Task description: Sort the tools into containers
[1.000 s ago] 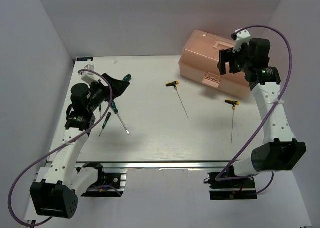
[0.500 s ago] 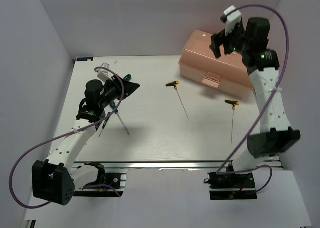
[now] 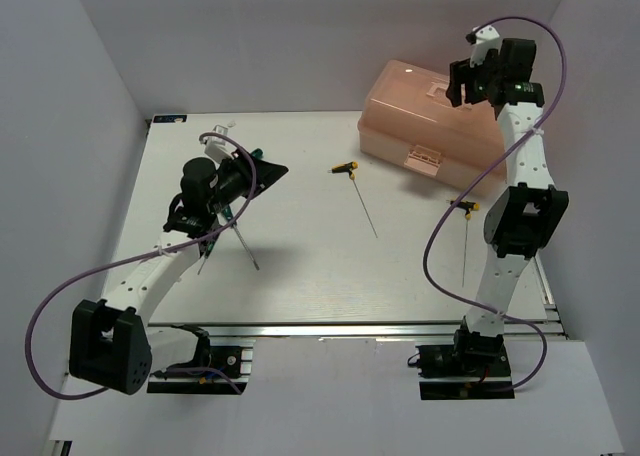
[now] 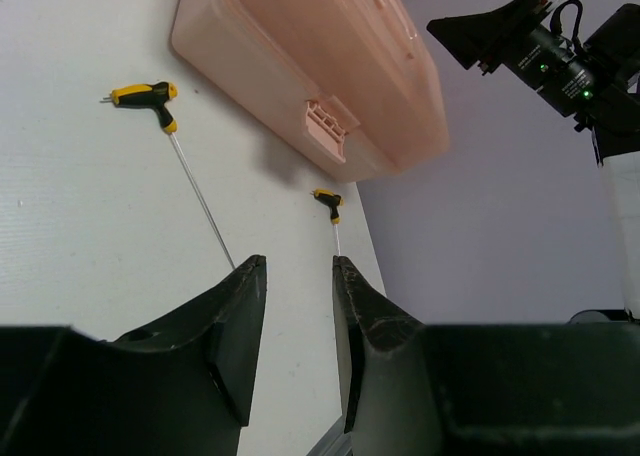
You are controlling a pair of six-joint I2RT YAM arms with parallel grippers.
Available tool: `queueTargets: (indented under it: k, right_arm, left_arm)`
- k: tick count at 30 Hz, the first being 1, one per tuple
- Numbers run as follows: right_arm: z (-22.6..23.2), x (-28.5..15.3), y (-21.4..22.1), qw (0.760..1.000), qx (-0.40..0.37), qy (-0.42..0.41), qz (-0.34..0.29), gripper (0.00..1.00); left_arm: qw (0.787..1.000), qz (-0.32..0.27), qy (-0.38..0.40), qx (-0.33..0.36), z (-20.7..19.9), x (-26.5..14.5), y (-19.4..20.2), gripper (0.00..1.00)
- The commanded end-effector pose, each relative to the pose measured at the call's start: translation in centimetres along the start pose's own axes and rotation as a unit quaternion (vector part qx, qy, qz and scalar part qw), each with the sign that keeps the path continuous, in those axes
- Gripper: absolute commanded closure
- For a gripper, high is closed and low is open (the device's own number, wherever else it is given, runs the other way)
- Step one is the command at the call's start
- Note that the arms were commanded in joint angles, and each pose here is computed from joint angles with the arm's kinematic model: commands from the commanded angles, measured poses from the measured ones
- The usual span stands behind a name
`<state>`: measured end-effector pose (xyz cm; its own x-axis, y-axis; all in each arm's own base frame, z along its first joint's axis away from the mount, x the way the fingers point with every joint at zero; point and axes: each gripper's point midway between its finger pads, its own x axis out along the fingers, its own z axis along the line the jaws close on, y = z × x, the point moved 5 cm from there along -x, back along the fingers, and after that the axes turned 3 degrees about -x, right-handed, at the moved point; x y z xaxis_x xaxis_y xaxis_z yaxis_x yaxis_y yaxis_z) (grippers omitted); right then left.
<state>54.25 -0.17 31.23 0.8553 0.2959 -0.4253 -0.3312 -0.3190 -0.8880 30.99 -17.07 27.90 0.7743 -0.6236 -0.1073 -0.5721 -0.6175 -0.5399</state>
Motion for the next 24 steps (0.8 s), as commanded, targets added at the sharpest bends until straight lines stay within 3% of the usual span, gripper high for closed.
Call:
queueTargets:
  k: [1, 11, 16, 24]
  right_arm:
    - [-3.4, -1.1, -3.0, 0.997, -0.01, 0.046, -0.065, 0.27]
    - [-9.7, -0.6, 2.9, 0.99, 0.11, 0.056, -0.066, 0.26]
    - [-10.6, 1.0, 3.2, 0.991, 0.102, 0.042, -0.079, 0.21]
    - [-11.6, 3.5, 7.3, 0.99, 0.128, 0.019, -0.06, 0.19]
  left_arm:
    - [1.0, 0.0, 0.008, -0.001, -0.3, 0.6, 0.3, 0.57]
    - [0.999, 0.033, 0.019, -0.006, -0.4, 4.0, 2.4, 0.57]
    - [0.998, 0.062, 0.02, -0.007, -0.4, 5.4, 4.0, 0.56]
    - [0.998, 0.068, 0.013, -0.005, -0.7, 5.9, 5.3, 0.53]
